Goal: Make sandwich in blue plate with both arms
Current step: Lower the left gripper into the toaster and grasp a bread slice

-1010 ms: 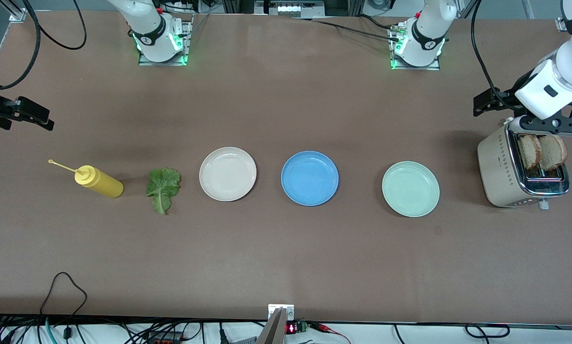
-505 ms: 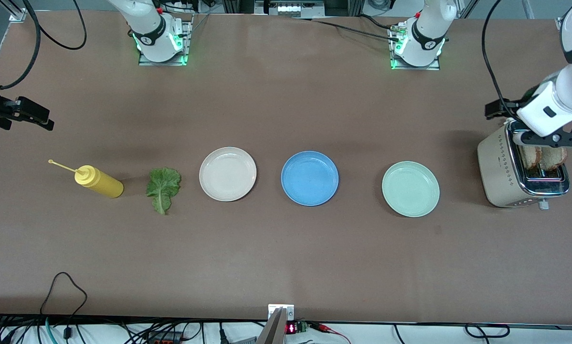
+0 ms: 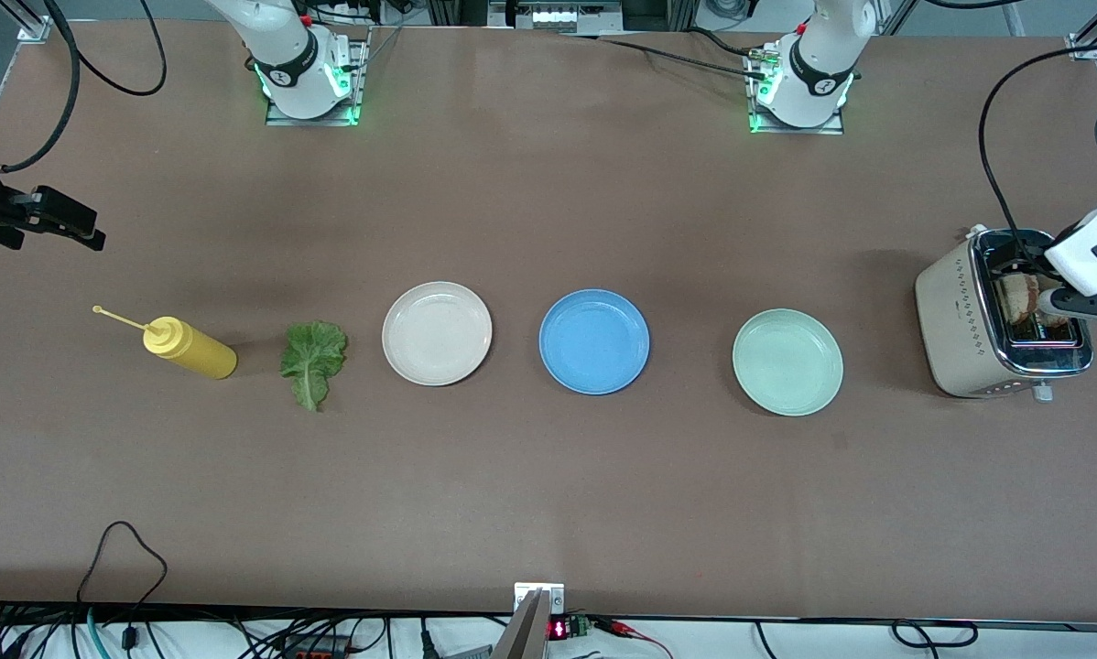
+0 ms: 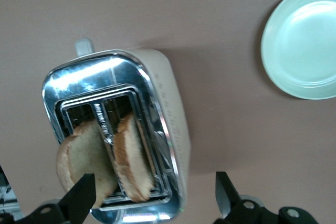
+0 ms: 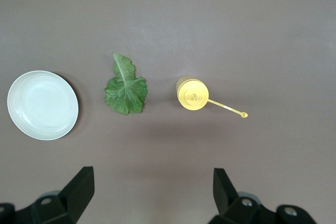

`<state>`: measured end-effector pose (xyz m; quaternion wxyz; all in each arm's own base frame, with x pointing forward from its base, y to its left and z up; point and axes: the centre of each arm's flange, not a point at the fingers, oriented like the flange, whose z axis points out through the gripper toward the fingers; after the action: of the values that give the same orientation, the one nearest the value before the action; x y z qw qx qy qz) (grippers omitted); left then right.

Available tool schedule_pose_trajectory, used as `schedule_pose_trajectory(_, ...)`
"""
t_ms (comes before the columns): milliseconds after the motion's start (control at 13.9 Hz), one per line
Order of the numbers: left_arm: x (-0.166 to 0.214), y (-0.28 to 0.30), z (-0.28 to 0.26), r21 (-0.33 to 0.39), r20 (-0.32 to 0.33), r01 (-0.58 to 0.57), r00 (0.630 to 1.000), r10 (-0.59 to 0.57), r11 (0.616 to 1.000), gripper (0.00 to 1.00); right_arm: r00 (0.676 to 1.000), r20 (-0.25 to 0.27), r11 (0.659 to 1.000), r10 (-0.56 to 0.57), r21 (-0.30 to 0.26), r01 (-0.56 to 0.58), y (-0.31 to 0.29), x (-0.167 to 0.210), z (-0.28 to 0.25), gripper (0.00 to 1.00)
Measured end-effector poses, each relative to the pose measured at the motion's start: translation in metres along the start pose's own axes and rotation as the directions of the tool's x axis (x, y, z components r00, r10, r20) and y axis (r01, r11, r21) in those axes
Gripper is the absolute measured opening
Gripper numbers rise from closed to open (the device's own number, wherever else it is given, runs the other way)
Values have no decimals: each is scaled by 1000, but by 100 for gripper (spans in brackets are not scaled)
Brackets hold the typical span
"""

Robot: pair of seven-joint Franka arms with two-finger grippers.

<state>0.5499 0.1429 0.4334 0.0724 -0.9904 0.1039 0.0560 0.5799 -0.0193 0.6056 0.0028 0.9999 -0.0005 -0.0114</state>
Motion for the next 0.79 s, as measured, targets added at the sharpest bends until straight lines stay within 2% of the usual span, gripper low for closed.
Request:
schedule_pose_trajectory(361, -22, -24, 44, -7, -18, 26, 1000, -26, 1000, 100, 1000, 5, 1000, -2, 0, 2, -1, 2, 3, 100)
schedule_pose_trajectory(433, -25, -25, 52, -7, -24, 27, 999, -28, 1000, 94, 1000, 6, 1000, -2, 0, 2, -1, 2, 3, 100)
schedule_pose_trajectory(505, -28, -25, 59, -10, -24, 29, 999, -29, 1000, 94, 1000, 7, 1000, -2, 0, 2, -1, 2, 4, 100)
schedule_pose_trajectory(577, -29, -24, 63, -13, -20, 29, 999, -29, 1000, 89, 1000, 7, 1000, -2, 0, 2, -1, 2, 4, 100)
schedule_pose_trajectory(794, -32, -22, 70, -18, -13, 31, 999, -31, 999, 53, 1000, 8, 1000, -3, 0, 3, -2, 2, 5, 100)
